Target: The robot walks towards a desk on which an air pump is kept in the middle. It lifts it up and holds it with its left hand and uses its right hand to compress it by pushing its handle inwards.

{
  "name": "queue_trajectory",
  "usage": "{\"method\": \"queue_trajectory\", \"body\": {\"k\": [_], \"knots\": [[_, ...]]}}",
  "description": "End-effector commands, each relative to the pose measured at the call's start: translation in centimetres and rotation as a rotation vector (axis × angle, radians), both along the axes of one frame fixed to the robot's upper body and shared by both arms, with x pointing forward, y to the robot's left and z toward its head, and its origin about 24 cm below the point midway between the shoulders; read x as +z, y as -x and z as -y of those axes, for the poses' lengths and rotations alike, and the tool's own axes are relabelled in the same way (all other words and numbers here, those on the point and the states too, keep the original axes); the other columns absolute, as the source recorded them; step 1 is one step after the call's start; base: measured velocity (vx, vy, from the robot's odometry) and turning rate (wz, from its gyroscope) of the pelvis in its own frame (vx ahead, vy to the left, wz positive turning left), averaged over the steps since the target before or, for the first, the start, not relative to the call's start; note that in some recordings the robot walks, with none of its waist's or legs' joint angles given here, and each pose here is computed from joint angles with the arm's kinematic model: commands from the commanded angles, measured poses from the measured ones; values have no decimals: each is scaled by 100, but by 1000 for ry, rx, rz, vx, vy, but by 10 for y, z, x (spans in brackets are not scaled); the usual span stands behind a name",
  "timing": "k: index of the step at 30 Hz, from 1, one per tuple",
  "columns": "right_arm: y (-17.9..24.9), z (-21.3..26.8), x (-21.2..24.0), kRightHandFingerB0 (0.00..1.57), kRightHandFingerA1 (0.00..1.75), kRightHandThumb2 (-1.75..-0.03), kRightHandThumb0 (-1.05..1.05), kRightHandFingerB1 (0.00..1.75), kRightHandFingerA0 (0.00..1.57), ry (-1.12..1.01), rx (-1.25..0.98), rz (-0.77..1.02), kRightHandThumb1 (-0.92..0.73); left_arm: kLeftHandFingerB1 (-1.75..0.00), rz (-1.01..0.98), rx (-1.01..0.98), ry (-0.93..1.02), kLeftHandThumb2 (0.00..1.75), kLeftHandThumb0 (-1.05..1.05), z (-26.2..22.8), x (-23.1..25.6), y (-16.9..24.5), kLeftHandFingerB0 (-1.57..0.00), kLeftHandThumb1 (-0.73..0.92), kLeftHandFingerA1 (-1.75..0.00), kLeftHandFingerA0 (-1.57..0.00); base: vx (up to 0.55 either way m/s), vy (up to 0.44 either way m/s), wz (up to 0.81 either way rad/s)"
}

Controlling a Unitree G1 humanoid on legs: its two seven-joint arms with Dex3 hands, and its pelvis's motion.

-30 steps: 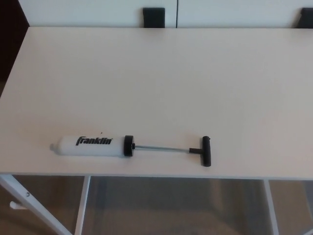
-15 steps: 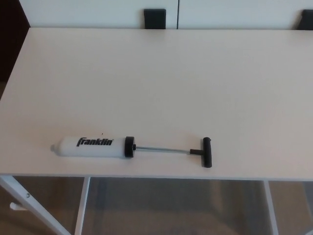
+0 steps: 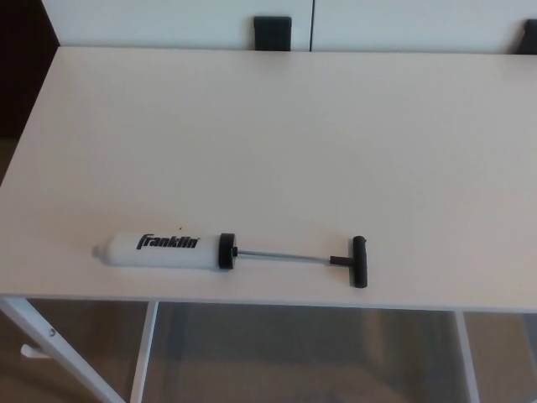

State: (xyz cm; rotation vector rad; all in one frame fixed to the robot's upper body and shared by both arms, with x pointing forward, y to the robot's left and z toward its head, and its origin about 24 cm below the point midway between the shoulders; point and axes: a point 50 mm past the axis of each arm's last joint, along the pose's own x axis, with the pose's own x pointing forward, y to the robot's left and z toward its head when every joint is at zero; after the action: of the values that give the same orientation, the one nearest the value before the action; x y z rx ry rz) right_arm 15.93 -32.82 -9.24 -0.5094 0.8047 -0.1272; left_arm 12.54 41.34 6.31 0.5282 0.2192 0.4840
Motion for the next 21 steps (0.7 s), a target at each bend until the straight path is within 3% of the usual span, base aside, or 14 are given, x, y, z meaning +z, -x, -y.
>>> {"method": "queue_trajectory", "body": {"k": [1,7,8,10,11,15,16,17,21], "knots": [[-2,12,7,21,56,-101,-62,46,38,2,-20,8,-64,-47,630,-218,-374,87,-34,47,198,-15,0,28,-49,0,0,0,0],[-1,11,7,21,56,-100,-60,46,38,-1,-17,6,-64,-47,620,-419,-415,85,-34,82,225,-38,0,24,-49,0,0,0,0],[-1,11,7,21,56,-100,-61,46,37,4,-9,2,-65,-28,587,-492,-461,76,-70,93,230,-46,-10,43,-35,-6,0,0,0],[-1,10,7,21,56,-100,-61,46,37,7,-4,-2,-65,-28,563,-537,-493,76,-70,101,233,-51,-10,43,-35,-6,0,0,0],[-2,10,7,23,56,-100,-63,46,38,8,-2,-1,-66,-25,527,-587,-528,56,-66,110,234,-59,-13,47,-29,-11,0,0,0],[-3,8,6,22,56,-100,-61,46,38,-4,-9,7,-64,-28,435,-673,-596,55,-69,135,235,-76,-18,46,-30,-17,0,0,0],[-2,8,6,23,56,-100,-61,46,39,-3,-7,6,-65,-34,400,-728,-597,79,-69,143,229,-82,-6,47,-37,-8,0,0,0],[-3,8,6,22,56,-100,-61,46,38,-3,-6,6,-64,-48,366,-786,-597,81,-34,151,223,-87,0,16,-49,0,0,0,0],[-4,8,7,22,56,-100,-62,46,38,0,3,6,-65,-48,307,-879,-600,80,-33,166,213,-95,0,15,-49,0,0,0,0]]}}
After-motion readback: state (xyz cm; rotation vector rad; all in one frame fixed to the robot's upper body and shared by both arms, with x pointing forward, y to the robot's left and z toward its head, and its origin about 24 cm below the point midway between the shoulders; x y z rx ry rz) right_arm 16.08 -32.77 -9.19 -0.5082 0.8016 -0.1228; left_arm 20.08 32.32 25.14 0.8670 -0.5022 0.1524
